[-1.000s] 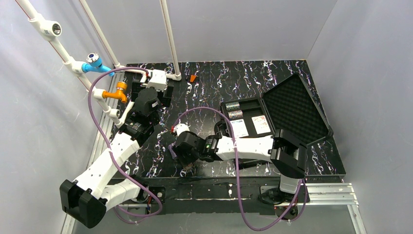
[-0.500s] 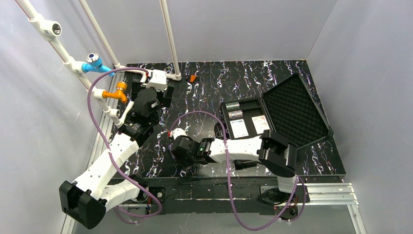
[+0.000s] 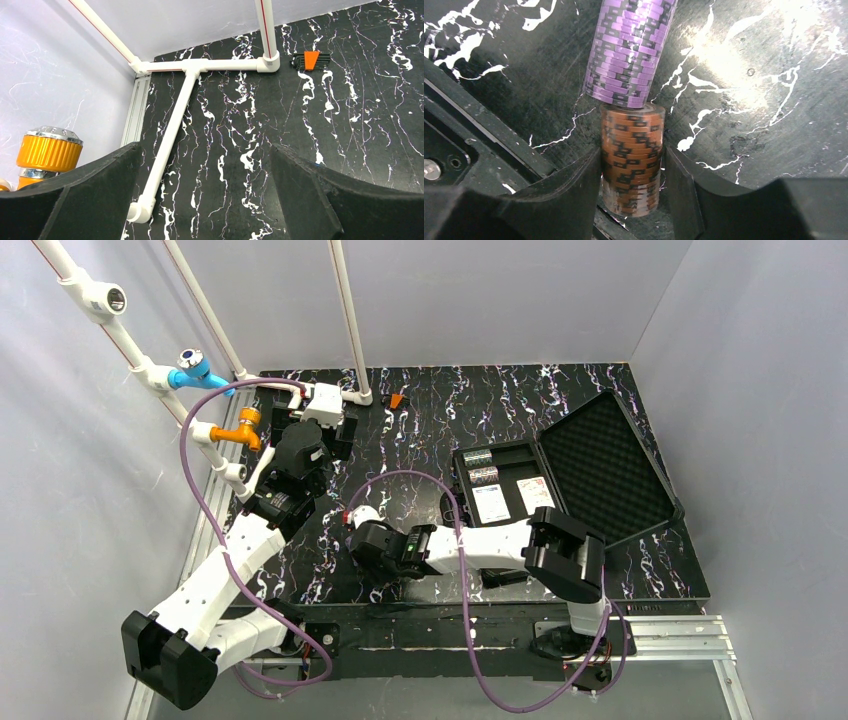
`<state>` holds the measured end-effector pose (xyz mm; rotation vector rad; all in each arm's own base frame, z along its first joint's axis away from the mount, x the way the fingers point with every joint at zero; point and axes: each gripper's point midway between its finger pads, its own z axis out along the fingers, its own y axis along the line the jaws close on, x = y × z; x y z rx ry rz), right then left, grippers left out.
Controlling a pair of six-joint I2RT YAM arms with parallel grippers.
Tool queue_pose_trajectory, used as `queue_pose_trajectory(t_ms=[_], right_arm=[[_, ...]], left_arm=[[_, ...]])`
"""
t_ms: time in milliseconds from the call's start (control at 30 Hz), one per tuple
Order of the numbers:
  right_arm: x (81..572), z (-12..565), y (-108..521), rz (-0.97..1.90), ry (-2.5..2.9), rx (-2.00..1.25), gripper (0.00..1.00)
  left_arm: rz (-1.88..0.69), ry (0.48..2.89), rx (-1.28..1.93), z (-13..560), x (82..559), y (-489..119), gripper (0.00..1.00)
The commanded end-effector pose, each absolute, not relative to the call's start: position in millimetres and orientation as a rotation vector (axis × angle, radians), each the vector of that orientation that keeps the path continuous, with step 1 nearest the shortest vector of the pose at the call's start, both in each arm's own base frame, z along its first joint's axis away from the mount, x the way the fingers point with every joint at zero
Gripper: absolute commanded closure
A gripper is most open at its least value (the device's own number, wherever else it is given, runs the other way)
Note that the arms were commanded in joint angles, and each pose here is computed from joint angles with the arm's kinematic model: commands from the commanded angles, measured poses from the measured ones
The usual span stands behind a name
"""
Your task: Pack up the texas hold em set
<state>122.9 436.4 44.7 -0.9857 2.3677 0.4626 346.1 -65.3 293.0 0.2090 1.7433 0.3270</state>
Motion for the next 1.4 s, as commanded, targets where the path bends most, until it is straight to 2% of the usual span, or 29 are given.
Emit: queue_pose_trajectory(t_ms=[0,167,267,433,633,700,1167,1367], right_arm=[[120,35,439,0.441,2.385,-1.004,0.43],[119,33,438,0.429,2.385,-1.012,0.43],[120,33,438,0.424,2.382,-1.010,0.48],[122,34,436,0.404,2.378,-1.007,0.63],[129,45,426,0.356,2.354,-0.972,0.92],[132,51,421,0.337,2.345,-0.947,0.97],[159,89,367,0.161,2.255,-0.767,0.99],[174,110,342,0.122,2.210,-0.674,0.99]], left_arm=[[0.306,1.694,0.183,310,343,-63,0.01],[0.307,1.696,0.185,309,343,-64,0.01],[0.307,1.698,0.187,309,343,-64,0.01],[0.303,1.698,0.191,309,344,-65,0.01],[0.292,1.702,0.190,307,344,-66,0.01],[0.290,1.703,0.187,308,344,-67,0.01],[0.177,1.741,0.175,299,348,-85,0.01],[0.151,1.867,0.168,279,350,-95,0.01]])
